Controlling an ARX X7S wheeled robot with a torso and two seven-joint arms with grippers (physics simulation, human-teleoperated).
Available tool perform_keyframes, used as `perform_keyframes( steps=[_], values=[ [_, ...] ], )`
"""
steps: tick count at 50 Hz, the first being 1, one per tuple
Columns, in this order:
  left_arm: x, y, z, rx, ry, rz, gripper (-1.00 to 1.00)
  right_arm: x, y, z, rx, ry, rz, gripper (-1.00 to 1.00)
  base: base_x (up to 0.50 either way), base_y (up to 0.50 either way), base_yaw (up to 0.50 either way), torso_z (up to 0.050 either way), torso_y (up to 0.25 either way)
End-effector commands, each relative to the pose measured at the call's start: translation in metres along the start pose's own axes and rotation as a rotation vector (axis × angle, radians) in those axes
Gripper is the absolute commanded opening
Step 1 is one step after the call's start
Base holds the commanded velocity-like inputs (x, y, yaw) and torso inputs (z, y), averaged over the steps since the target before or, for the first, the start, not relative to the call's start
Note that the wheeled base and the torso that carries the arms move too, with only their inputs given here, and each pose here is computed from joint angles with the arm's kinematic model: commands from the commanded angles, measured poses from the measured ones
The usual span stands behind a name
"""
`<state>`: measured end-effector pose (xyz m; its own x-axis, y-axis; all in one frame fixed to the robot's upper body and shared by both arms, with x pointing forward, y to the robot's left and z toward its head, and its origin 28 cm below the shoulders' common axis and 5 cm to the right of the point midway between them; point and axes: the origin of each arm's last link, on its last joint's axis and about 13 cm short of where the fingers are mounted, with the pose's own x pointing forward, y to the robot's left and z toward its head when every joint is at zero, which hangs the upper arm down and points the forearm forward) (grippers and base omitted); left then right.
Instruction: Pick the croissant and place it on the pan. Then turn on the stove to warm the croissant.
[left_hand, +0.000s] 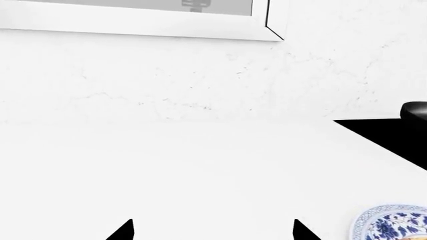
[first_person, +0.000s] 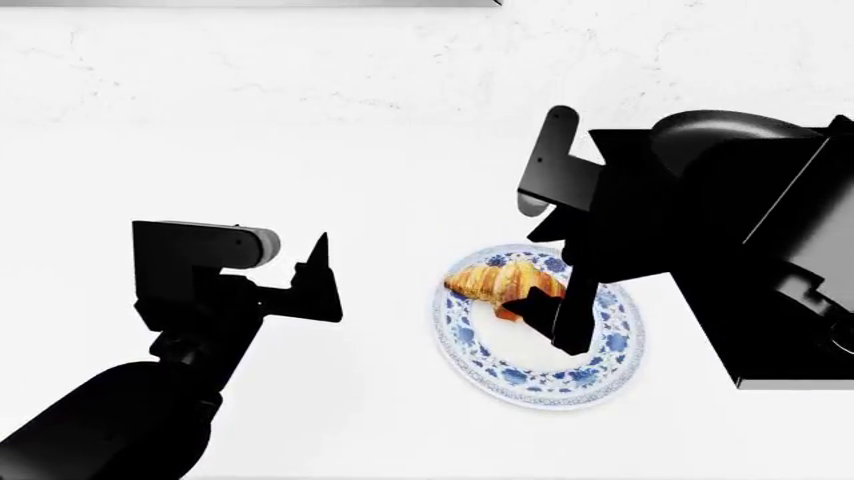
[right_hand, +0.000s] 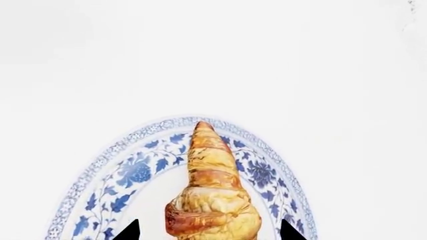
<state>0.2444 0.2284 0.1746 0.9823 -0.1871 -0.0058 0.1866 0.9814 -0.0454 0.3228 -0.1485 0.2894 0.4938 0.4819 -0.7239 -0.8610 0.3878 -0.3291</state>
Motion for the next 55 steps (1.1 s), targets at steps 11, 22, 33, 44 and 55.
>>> perform_keyframes(
  steps=[11,22,33,44,55],
  values=[
    [0.002,0.0,-0.001,-0.003,0.004,0.002,1.0,0.008,-0.004,-0.004,0.011,0.019,0.005,1.0,0.0,0.0,0.0,0.0,0.0],
    [0.003,0.0,-0.002,-0.006,0.006,-0.002,1.0,0.014,-0.006,-0.006,0.016,0.03,0.013,1.0,0.0,0.0,0.0,0.0,0.0],
    [0.004,0.001,-0.003,-0.007,0.007,-0.002,1.0,0.016,-0.007,-0.006,0.019,0.036,0.018,1.0,0.0,0.0,0.0,0.0,0.0],
    [0.004,0.002,-0.004,-0.01,0.009,-0.001,1.0,0.019,-0.007,-0.006,0.019,0.045,0.027,1.0,0.0,0.0,0.0,0.0,0.0],
    [0.005,0.002,-0.004,-0.012,0.009,-0.001,1.0,0.022,-0.008,-0.008,0.023,0.053,0.031,1.0,0.0,0.0,0.0,0.0,0.0]
  ],
)
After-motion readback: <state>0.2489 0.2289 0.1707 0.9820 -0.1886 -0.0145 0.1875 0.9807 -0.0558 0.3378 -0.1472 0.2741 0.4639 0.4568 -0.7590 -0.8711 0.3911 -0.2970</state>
